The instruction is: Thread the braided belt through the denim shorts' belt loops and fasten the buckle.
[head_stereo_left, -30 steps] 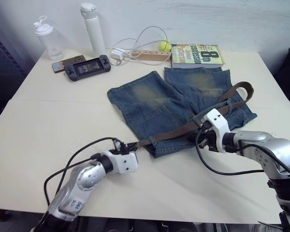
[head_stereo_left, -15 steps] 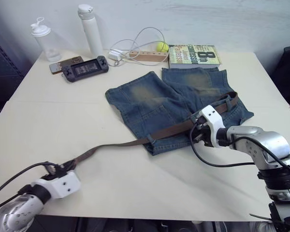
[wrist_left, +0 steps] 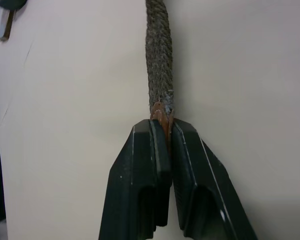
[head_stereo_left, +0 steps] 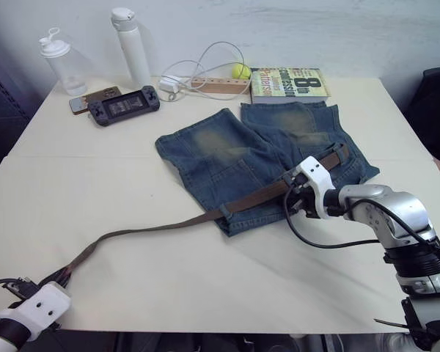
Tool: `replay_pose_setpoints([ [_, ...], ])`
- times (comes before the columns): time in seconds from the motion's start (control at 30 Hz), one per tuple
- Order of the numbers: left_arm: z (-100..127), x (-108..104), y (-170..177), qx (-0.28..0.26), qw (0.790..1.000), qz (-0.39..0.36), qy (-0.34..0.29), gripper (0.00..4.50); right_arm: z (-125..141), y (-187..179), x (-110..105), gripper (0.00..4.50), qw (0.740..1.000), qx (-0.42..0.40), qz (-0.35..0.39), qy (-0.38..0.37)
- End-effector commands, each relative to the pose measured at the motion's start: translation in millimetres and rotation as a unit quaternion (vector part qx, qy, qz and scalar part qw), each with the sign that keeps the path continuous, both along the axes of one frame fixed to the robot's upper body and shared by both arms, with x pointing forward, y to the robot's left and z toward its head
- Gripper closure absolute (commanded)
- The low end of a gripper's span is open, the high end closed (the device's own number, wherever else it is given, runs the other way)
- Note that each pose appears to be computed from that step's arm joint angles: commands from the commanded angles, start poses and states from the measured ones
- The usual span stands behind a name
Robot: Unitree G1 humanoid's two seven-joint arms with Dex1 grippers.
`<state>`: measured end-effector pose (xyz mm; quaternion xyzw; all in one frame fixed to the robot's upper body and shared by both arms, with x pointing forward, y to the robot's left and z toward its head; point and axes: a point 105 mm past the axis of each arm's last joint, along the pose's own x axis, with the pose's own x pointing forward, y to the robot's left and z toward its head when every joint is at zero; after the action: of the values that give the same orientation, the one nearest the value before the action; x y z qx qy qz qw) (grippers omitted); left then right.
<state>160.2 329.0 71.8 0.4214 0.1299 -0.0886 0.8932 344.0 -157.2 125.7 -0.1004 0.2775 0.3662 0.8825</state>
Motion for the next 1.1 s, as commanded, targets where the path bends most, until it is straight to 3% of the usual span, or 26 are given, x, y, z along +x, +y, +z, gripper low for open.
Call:
replay_pose_setpoints([
  [0.03,18.4,11.6,-17.3,-0.110,0.992,-0.026,-0.048,4.04,7.8,7.2,-3.7,4.50,0.999,0.022,0.030,-0.005],
  [0.1,24.7,19.0,-30.4,-0.166,0.984,-0.057,-0.044,3.32,15.4,8.4,-8.0,4.50,0.998,0.036,0.043,-0.001],
  [0.2,42.2,31.3,-67.7,-0.239,0.959,-0.152,-0.007,2.00,31.0,4.7,-19.7,3.43,0.996,0.046,0.078,0.009],
  [0.23,50.7,35.6,-79.9,-0.248,0.951,-0.185,0.002,1.44,39.5,2.2,-23.2,2.85,0.995,0.052,0.089,0.005],
  [0.3,61.8,40.9,-92.6,-0.257,0.942,-0.218,0.011,0.78,51.0,-1.6,-27.8,2.18,0.993,0.058,0.101,0.000],
  [0.37,65.6,45.4,-121.1,-0.261,0.920,-0.285,0.066,0.00,71.0,-10.0,-37.5,1.28,0.990,0.061,0.124,-0.008],
  [0.47,72.6,51.4,-157.6,-0.273,0.886,-0.357,0.118,0.00,89.4,-19.5,-54.3,0.02,0.986,0.068,0.153,-0.008],
  [0.67,95.9,65.2,-219.7,-0.315,0.814,-0.457,0.170,0.00,99.7,-38.3,-72.6,0.02,0.988,0.047,0.144,-0.026],
  [0.83,87.6,64.5,-259.1,-0.300,0.769,-0.516,0.230,0.00,103.4,-48.5,-85.9,0.02,0.991,0.008,0.126,-0.054],
  [0.93,70.7,68.9,-274.4,-0.267,0.759,-0.536,0.256,0.00,102.9,-54.6,-94.8,0.02,0.993,0.005,0.105,-0.049],
  [1.0,60.1,75.2,-279.2,-0.244,0.763,-0.538,0.262,0.00,102.6,-57.3,-97.8,0.02,0.994,0.002,0.092,-0.051],
  [1.1,43.5,96.3,-282.5,-0.214,0.788,-0.518,0.255,0.00,101.1,-62.1,-100.5,0.02,0.996,-0.004,0.067,-0.057],
])
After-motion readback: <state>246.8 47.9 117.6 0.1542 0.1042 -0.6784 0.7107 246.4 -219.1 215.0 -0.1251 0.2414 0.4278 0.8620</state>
